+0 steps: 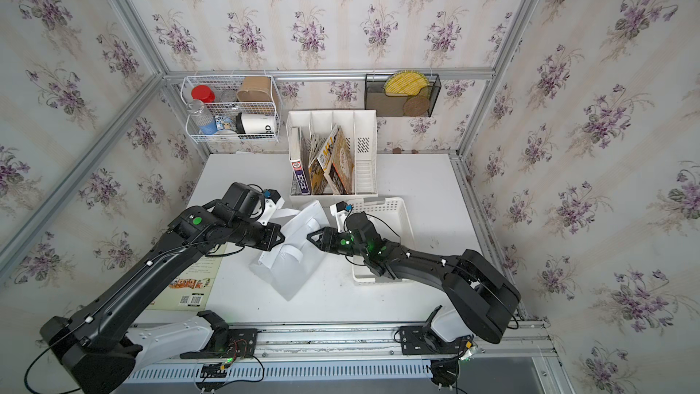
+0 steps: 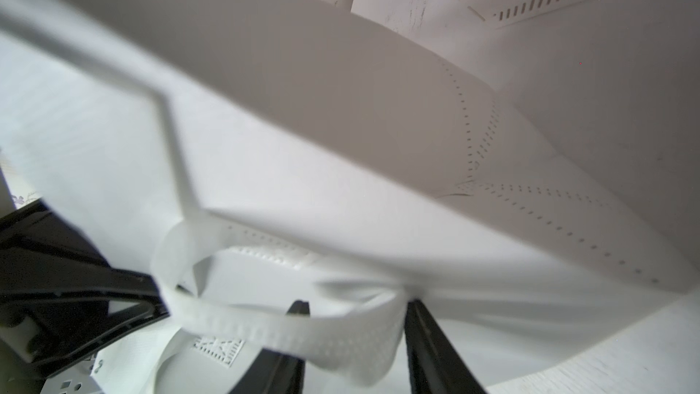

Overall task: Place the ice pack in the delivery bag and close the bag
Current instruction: Pick up the delivery bag from the center of the board, then place the delivery bag at the center of the board.

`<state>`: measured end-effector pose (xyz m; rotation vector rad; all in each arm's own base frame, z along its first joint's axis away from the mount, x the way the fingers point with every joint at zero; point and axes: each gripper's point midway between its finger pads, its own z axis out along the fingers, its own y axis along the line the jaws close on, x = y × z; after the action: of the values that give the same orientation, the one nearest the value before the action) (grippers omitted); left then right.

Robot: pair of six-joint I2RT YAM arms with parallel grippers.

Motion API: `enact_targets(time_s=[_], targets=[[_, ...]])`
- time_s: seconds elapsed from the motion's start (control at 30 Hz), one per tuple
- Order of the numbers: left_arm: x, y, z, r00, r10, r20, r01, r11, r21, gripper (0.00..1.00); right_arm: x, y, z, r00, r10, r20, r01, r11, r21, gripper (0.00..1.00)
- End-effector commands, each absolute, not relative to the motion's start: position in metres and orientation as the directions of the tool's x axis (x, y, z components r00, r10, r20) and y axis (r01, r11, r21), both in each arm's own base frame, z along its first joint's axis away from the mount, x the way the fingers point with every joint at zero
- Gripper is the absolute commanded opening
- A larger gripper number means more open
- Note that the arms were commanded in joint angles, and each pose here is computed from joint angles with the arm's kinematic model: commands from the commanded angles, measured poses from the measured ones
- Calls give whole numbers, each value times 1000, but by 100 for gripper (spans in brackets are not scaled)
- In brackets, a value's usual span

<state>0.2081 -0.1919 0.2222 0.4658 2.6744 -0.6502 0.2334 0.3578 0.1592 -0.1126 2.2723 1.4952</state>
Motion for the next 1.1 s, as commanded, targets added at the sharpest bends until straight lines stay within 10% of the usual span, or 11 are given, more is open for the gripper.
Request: enact_targets(time_s=[0.0, 0.33, 1.07], targets=[[214, -193, 230, -879, 208, -429, 383, 844, -375, 0, 232, 359, 169, -906, 161, -391, -304, 395, 867, 47], [249, -183, 282, -794, -15, -608, 276, 882, -381, 0, 230, 341, 209, -863, 234, -447, -346, 371, 862, 58], [275, -221, 264, -807, -366, -464, -14, 796, -605, 0, 234, 164, 220, -511, 543, -667, -76, 744, 664, 83]])
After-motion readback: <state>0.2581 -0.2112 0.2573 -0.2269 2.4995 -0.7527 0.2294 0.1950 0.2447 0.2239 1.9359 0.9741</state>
